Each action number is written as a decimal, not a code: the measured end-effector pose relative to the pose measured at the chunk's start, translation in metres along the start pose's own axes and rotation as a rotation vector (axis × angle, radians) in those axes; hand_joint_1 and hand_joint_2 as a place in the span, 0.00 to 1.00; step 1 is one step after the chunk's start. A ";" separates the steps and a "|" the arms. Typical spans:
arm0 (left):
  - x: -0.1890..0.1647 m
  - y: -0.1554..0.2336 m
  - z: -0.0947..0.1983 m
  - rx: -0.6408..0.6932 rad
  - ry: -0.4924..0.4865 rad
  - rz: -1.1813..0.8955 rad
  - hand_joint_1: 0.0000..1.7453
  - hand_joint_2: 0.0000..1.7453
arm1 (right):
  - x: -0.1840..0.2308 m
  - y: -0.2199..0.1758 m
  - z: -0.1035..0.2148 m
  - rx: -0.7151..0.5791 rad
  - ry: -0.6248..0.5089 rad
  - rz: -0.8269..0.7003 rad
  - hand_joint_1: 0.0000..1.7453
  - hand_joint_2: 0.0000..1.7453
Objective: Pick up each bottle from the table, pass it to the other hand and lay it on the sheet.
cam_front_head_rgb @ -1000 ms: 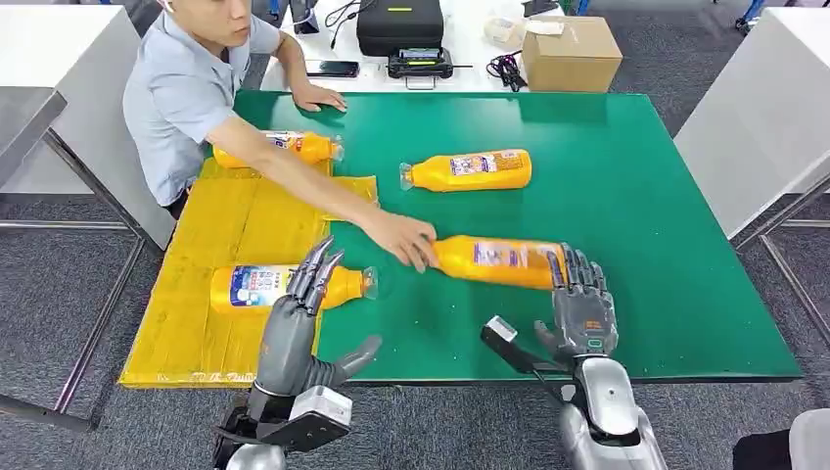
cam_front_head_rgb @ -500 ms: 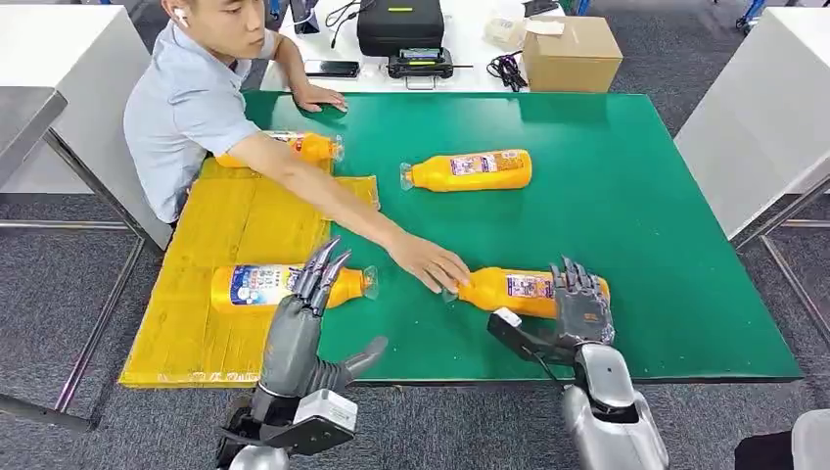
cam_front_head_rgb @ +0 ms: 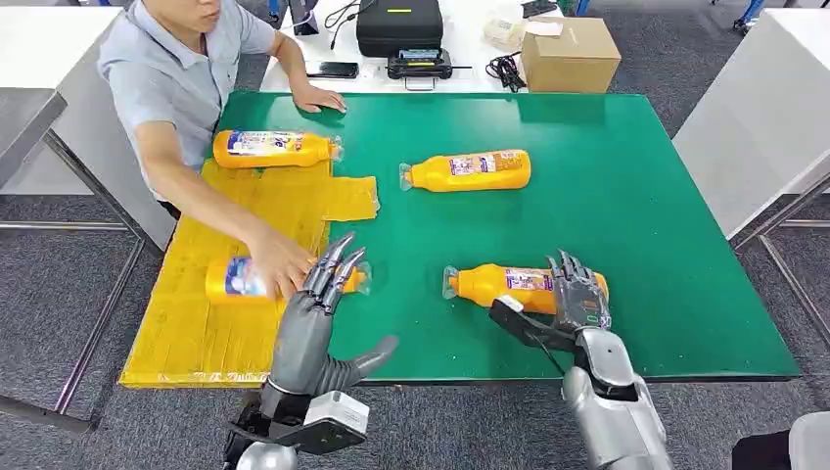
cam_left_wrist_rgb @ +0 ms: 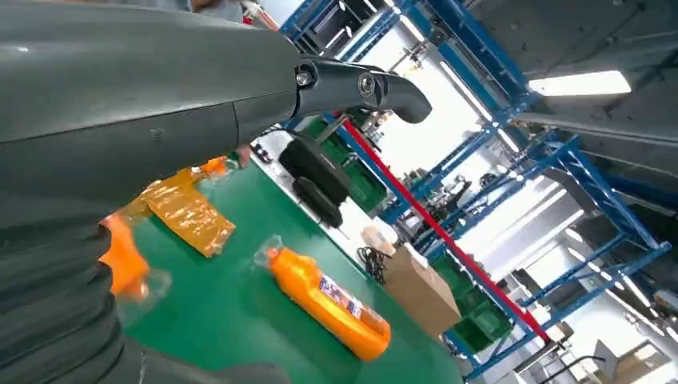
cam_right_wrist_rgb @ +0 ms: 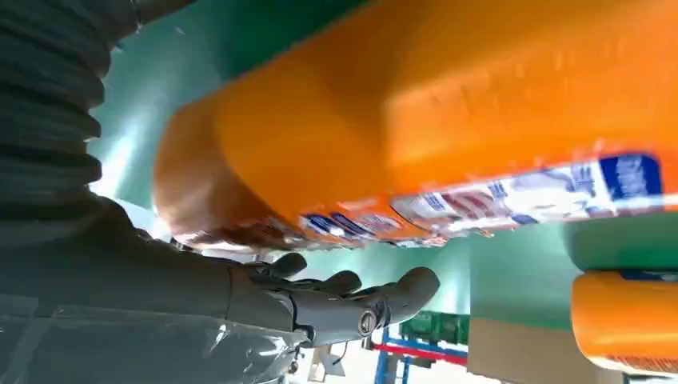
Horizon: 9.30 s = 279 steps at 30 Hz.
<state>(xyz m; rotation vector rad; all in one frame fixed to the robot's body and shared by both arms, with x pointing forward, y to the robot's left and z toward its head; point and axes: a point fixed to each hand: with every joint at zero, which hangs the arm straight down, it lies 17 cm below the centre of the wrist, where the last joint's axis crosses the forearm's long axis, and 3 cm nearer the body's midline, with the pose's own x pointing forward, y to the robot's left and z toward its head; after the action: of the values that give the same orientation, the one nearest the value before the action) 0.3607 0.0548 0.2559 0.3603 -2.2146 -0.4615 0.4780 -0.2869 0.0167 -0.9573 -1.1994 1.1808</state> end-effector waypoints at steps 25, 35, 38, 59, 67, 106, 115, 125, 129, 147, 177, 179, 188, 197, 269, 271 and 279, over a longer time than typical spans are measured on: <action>0.013 -0.024 0.004 -0.059 -0.034 0.041 0.00 1.00 | -0.020 0.018 0.005 0.104 -0.070 -0.125 1.00 1.00; 0.017 -0.034 0.003 -0.070 -0.055 0.080 0.00 1.00 | -0.021 0.013 0.024 0.148 -0.233 -0.498 1.00 1.00; 0.015 -0.033 0.003 -0.059 -0.048 0.091 0.00 1.00 | -0.018 0.011 0.027 0.138 -0.244 -0.562 1.00 1.00; -0.080 -0.089 0.039 -0.060 0.462 0.775 0.00 1.00 | 0.156 -0.038 0.067 0.073 -0.592 -0.978 1.00 1.00; -0.087 -0.111 0.047 -0.117 0.509 0.796 0.00 1.00 | 0.197 -0.040 0.075 0.111 -0.685 -0.988 1.00 1.00; -0.075 -0.111 -0.003 -0.080 0.491 0.927 1.00 1.00 | 0.260 -0.020 0.080 0.217 -0.763 -0.966 1.00 1.00; -0.079 -0.122 0.001 -0.122 0.517 0.948 1.00 1.00 | 0.257 -0.017 0.079 0.211 -0.754 -0.964 0.46 1.00; -0.079 -0.093 -0.009 -0.066 0.372 0.519 1.00 1.00 | 0.236 -0.009 0.064 0.126 -0.648 -0.826 0.00 1.00; -0.070 -0.074 -0.011 -0.044 0.293 0.396 1.00 1.00 | 0.217 -0.002 0.057 0.075 -0.576 -0.728 0.00 1.00; -0.086 0.018 -0.029 0.034 0.064 -0.649 1.00 1.00 | 0.182 -0.014 0.030 -0.037 -0.503 -0.547 0.00 1.00; -0.257 -0.009 0.021 -0.422 0.391 -0.910 0.00 1.00 | 0.181 -0.003 0.026 0.014 -0.512 -0.624 0.00 1.00; -0.259 -0.010 0.021 -0.434 0.393 -0.908 0.00 1.00 | 0.181 -0.003 0.026 0.014 -0.514 -0.628 0.00 1.00; -0.270 -0.019 0.023 -0.504 0.439 -0.885 0.00 1.00 | 0.177 -0.001 0.025 0.015 -0.506 -0.641 0.00 1.00; -0.273 -0.022 0.024 -0.517 0.447 -0.878 0.00 1.00 | 0.177 0.002 0.025 0.023 -0.503 -0.633 0.00 1.00; -0.091 -0.026 0.035 -0.087 0.367 0.144 0.00 1.00 | 0.135 -0.069 0.087 -0.320 -0.233 -0.194 0.00 1.00; -0.093 -0.023 0.035 -0.078 0.374 0.127 0.00 1.00 | 0.128 -0.061 0.086 -0.291 -0.210 -0.160 0.00 1.00; -0.097 -0.015 0.036 -0.064 0.383 0.053 0.00 1.00 | 0.108 -0.024 0.079 -0.137 -0.146 -0.144 0.00 1.00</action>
<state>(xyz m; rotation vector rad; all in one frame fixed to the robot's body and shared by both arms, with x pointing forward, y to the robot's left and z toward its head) 0.3946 0.0880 0.1624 0.3255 -1.8290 -0.3969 0.4011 -0.1888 0.0699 -0.8816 -1.4569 1.0786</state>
